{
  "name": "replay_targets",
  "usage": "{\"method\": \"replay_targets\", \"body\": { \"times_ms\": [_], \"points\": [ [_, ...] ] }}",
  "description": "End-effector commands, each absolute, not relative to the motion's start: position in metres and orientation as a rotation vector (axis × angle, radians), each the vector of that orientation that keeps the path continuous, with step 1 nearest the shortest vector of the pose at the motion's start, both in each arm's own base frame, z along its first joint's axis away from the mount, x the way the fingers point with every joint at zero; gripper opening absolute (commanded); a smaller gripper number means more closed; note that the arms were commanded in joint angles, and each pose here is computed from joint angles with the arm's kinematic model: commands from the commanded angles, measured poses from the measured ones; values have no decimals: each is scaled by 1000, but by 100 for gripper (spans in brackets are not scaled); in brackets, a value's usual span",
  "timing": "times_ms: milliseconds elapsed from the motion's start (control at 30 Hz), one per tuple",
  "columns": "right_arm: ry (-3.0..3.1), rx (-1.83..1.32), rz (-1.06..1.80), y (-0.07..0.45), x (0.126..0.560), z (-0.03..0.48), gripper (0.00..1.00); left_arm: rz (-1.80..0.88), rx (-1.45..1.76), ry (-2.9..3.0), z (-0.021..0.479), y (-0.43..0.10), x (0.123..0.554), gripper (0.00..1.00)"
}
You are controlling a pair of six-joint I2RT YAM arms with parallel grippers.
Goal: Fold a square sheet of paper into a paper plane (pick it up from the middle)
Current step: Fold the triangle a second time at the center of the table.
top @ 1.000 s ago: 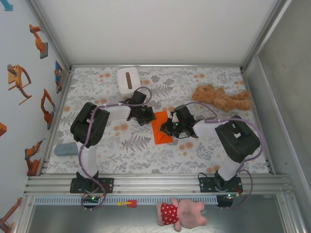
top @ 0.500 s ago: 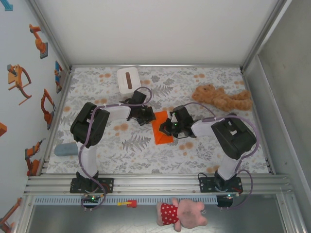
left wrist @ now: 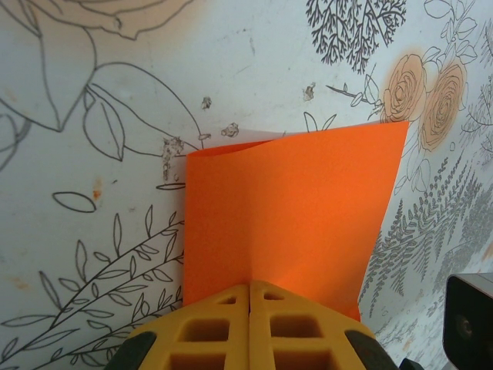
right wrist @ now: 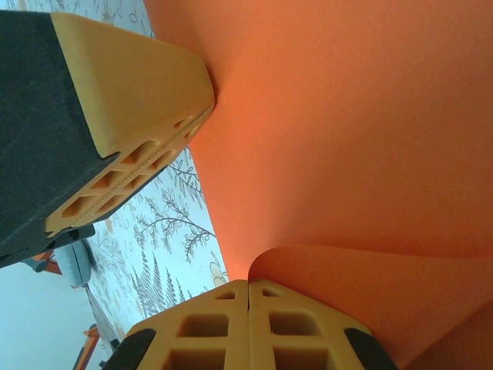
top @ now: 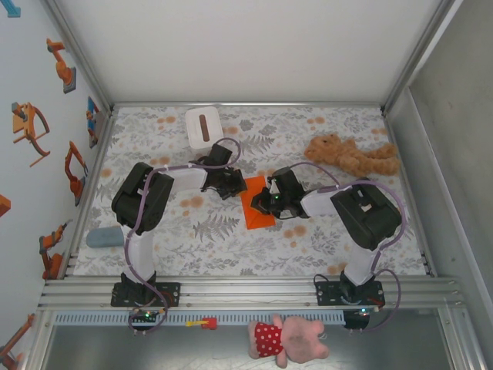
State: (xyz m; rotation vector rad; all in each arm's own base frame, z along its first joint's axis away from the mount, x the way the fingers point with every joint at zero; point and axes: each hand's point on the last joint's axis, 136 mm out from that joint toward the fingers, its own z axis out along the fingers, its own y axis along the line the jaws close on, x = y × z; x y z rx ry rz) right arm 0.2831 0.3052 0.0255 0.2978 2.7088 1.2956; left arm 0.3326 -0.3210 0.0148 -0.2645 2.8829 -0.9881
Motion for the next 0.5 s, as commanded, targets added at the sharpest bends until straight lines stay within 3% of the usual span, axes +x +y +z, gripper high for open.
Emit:
{"method": "replay_targets", "body": {
  "times_ms": [0, 467],
  "points": [
    [2684, 304, 1271, 307, 291, 28, 0, -924, -270, 2964, -3, -312, 318, 5],
    [2694, 317, 1250, 305, 291, 23, 0, -921, -273, 2967, -4, -312, 318, 5]
  ]
}}
